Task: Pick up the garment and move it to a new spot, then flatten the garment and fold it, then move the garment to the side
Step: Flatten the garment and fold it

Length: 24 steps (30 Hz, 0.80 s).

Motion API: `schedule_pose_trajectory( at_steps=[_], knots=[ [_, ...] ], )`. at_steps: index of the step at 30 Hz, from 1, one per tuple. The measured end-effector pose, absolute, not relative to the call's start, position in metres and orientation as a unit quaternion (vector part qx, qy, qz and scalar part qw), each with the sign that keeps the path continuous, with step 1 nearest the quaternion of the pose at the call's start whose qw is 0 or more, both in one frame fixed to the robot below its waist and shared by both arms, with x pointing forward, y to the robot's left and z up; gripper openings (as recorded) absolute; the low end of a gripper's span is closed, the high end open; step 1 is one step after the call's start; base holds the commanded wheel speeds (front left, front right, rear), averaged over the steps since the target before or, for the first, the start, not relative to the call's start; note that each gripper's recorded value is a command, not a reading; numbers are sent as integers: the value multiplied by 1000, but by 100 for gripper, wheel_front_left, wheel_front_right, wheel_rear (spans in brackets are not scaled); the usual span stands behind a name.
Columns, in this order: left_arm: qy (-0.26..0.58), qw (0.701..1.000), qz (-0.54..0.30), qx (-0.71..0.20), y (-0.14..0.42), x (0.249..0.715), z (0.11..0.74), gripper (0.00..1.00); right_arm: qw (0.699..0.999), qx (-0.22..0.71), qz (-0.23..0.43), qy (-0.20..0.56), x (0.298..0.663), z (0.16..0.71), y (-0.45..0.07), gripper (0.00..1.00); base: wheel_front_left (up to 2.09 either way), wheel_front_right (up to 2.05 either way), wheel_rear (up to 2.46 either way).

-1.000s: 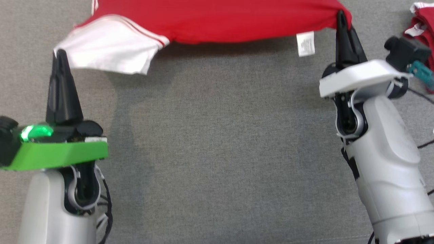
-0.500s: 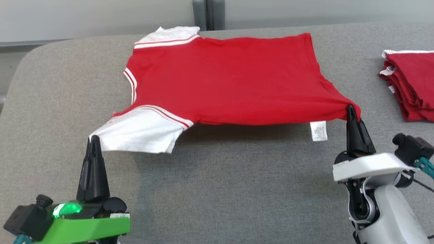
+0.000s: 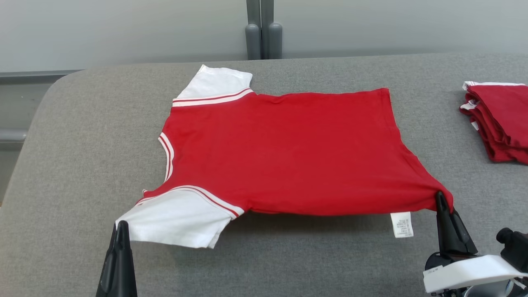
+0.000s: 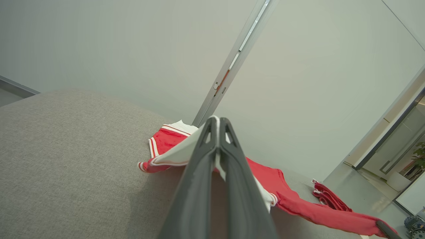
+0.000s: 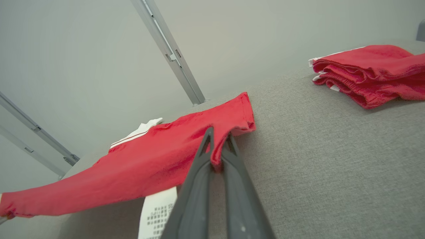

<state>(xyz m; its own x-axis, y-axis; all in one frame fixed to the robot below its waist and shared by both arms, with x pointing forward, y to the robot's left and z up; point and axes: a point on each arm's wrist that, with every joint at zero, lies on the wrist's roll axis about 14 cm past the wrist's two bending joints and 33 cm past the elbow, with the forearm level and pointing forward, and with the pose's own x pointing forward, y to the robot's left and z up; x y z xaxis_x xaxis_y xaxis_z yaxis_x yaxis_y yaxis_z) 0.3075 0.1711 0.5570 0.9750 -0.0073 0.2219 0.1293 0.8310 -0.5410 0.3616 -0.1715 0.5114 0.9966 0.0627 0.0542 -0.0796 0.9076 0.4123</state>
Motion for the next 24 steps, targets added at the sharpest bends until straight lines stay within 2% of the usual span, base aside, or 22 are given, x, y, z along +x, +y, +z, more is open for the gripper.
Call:
schedule_pose_trajectory(
  at_steps=[14, 24],
  knots=[
    [-9, 945, -10, -327, 167, 312, 492, 0, 964, 252, -4, 88, 343, 439, -175, 0, 0, 0, 0],
    [10, 939, -18, -344, 158, 332, 478, 0, 957, 269, -8, 109, 351, 420, -167, 0, 0, 0, 0]
  ],
)
